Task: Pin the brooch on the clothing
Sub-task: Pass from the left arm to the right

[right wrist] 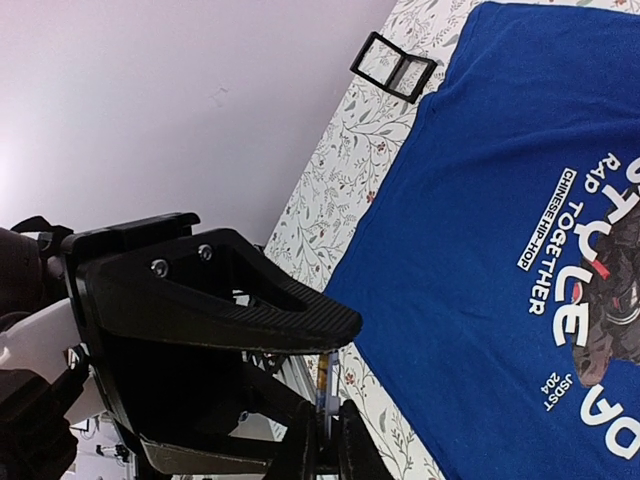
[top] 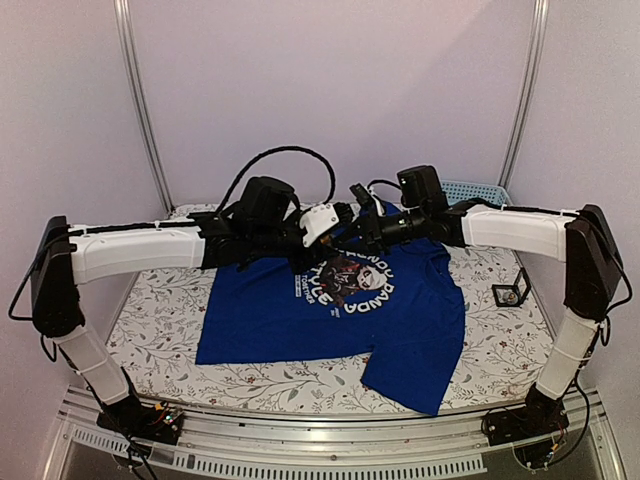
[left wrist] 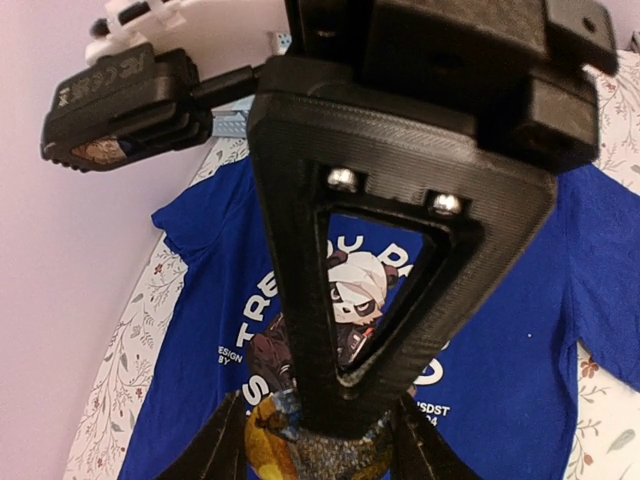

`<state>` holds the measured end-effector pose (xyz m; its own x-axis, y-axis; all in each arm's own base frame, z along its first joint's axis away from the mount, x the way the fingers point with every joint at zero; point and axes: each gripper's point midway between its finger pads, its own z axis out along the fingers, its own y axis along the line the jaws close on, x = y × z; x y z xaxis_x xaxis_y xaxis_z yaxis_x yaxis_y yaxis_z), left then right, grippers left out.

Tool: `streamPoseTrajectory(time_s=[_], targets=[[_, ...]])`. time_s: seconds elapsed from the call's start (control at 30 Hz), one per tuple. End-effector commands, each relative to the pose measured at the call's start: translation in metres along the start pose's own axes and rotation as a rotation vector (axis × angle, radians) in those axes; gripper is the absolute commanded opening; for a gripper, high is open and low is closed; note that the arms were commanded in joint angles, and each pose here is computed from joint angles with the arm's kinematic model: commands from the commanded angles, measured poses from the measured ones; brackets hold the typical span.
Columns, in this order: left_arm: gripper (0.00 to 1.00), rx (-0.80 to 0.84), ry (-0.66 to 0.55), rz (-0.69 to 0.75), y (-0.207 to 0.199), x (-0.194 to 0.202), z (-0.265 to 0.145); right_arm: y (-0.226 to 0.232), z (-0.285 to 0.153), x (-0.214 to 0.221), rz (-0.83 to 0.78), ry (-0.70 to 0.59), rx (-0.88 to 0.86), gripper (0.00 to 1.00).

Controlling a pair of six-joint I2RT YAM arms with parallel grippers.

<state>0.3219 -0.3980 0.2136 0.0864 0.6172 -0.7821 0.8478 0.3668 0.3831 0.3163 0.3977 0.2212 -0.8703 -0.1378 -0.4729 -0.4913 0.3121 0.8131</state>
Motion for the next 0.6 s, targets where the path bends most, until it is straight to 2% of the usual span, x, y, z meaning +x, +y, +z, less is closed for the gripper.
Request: streamPoseTrajectory(time_s=[0.0,0.1,0.13,0.2,0.27,0.37,0.53,0.57], targets=[[0.37,-0.006,-0.025,0.017,-0.002,-0.010,0.002,0.012,0.005,-0.006,-0.029,0.007,-0.043,0.02],[0.37,-0.017,-0.023,0.017,0.001,-0.010,0.001,0.012,0.004,-0.005,-0.032,0.007,-0.037,0.00],[0.40,-0.018,-0.022,0.017,0.000,-0.010,0.000,0.011,0.004,-0.005,-0.033,0.005,-0.030,0.00],[0.56,-0.026,-0.026,0.005,0.002,-0.012,-0.003,0.009,0.000,-0.007,-0.047,-0.001,-0.016,0.00],[0.68,-0.023,-0.042,-0.013,0.003,-0.016,-0.010,0.007,-0.006,-0.011,-0.057,-0.014,0.004,0.00],[0.76,0.010,-0.080,-0.054,0.001,-0.024,-0.025,0.004,-0.018,-0.018,-0.120,-0.045,0.054,0.00],[0.76,0.095,-0.138,-0.193,0.002,-0.034,-0.053,0.003,-0.047,-0.035,-0.430,-0.143,0.255,0.00],[0.75,0.110,-0.147,-0.227,0.005,-0.034,-0.058,0.010,-0.058,-0.041,-0.566,-0.187,0.294,0.00]])
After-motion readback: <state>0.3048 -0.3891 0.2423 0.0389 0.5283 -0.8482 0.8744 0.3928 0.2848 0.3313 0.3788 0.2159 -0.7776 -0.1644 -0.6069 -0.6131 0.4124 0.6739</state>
